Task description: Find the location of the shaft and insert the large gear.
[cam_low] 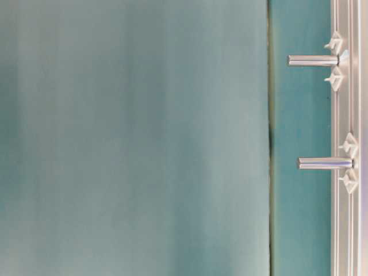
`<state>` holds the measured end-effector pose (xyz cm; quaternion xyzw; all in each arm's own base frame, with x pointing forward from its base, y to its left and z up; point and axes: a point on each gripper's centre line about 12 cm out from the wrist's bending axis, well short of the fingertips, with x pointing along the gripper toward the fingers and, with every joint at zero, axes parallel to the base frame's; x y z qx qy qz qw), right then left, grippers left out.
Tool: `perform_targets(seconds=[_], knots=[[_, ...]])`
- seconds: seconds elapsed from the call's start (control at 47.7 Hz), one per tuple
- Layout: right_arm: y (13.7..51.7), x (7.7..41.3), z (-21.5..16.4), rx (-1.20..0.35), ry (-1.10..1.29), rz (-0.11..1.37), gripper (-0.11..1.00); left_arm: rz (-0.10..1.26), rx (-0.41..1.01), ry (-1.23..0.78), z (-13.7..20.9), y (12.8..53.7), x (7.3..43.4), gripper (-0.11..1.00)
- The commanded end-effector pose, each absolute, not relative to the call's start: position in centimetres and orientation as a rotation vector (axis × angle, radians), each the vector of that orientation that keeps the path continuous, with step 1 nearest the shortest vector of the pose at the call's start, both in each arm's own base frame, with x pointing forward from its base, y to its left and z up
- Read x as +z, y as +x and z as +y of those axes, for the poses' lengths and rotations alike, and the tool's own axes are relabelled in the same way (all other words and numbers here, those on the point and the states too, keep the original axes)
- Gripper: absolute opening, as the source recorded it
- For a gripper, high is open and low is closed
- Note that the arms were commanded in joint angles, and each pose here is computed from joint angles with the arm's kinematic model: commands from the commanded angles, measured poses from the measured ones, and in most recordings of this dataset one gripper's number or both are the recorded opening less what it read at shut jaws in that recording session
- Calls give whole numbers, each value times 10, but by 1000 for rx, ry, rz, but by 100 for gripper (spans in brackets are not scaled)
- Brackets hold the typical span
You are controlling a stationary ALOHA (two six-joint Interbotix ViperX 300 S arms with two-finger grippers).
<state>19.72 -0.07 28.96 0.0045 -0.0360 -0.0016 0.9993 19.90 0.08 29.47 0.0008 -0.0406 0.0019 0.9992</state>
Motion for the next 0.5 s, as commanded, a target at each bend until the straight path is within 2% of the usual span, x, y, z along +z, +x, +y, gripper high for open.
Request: perform_targets(seconds=[0.0, 0.042, 0.126, 0.189, 0.482], knots=[[199, 287, -2, -10, 7, -61, 16, -57, -1, 18, 0, 202, 289, 11], [199, 282, -3, -16, 21, -46, 15, -44, -1, 18, 0, 202, 288, 9], [198, 278, -3, -19, 43, -26, 3, -18, -3, 16, 0, 204, 286, -1], [198, 277, -3, -19, 51, -14, -2, -3, -2, 16, 0, 206, 285, -1], [198, 270, -3, -21, 59, 41, -3, 32, -5, 10, -1, 208, 287, -1]])
